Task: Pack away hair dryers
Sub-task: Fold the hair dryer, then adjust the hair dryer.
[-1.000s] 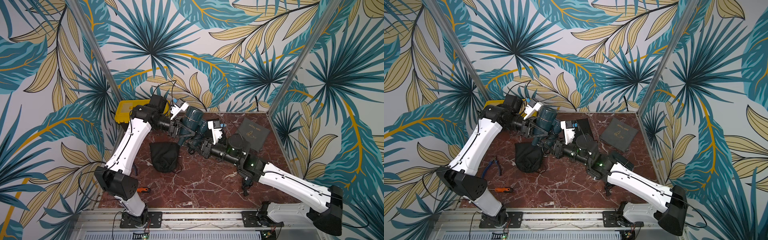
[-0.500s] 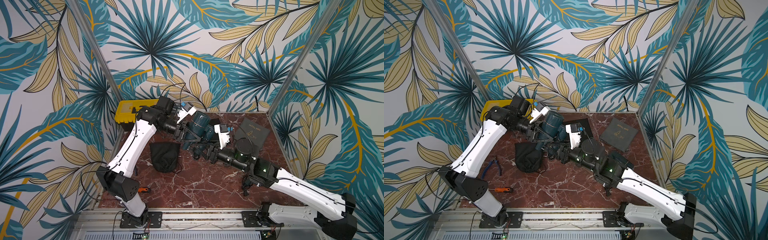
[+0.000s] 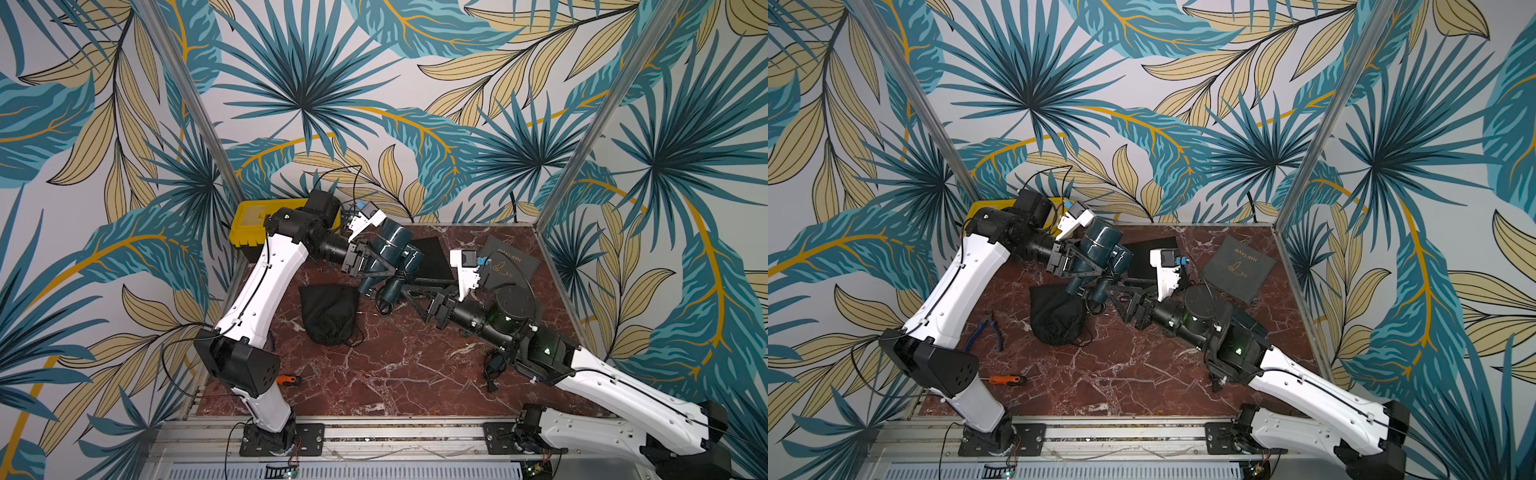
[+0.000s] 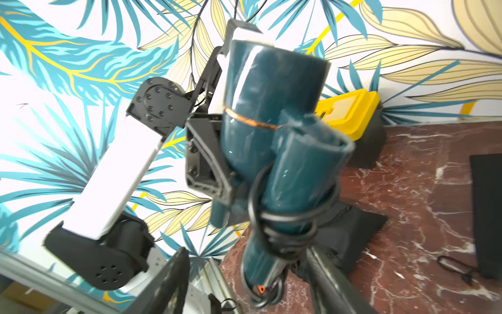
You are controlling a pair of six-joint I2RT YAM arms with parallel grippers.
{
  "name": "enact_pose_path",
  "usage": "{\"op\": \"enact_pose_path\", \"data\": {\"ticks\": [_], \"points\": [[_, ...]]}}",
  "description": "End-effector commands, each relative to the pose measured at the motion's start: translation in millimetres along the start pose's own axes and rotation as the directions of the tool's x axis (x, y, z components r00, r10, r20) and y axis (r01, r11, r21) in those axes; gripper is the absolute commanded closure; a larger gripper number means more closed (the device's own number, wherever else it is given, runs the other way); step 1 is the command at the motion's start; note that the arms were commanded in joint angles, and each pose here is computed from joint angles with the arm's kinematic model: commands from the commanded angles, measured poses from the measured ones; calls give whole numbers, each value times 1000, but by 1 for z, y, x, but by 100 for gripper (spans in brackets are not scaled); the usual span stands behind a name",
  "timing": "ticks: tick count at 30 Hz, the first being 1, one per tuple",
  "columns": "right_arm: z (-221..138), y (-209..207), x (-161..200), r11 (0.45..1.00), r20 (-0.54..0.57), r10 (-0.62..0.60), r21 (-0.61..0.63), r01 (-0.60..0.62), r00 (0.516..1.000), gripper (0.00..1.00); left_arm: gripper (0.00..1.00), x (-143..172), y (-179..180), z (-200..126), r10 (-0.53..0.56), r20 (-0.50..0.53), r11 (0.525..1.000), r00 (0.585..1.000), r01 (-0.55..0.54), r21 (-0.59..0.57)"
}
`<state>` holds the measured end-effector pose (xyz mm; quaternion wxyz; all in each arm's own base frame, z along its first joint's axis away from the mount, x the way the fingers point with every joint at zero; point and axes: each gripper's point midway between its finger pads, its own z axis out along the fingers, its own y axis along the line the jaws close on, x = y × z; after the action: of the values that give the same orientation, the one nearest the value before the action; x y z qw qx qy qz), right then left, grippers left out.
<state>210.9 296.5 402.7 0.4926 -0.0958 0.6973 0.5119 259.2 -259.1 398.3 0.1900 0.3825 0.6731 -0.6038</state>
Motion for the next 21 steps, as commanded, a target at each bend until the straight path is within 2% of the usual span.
{"op": "enact_pose_path", "data": {"ticks": [1,7,10,21], "points": [[3,3,14,996,-32,70,-47,-71,997,31,100,-20,-17,-9,56,41,998,998,-57,17],[12,-12,23,993,8,116,-32,-115,993,31,100,-30,-25,-12,46,68,996,997,-51,71],[15,-13,19,994,53,107,-42,-105,993,32,100,-30,-29,-13,44,74,995,996,-51,90],[37,-1,8,995,75,68,-75,-62,995,36,100,-27,-35,-13,24,83,991,996,-35,133]]}}
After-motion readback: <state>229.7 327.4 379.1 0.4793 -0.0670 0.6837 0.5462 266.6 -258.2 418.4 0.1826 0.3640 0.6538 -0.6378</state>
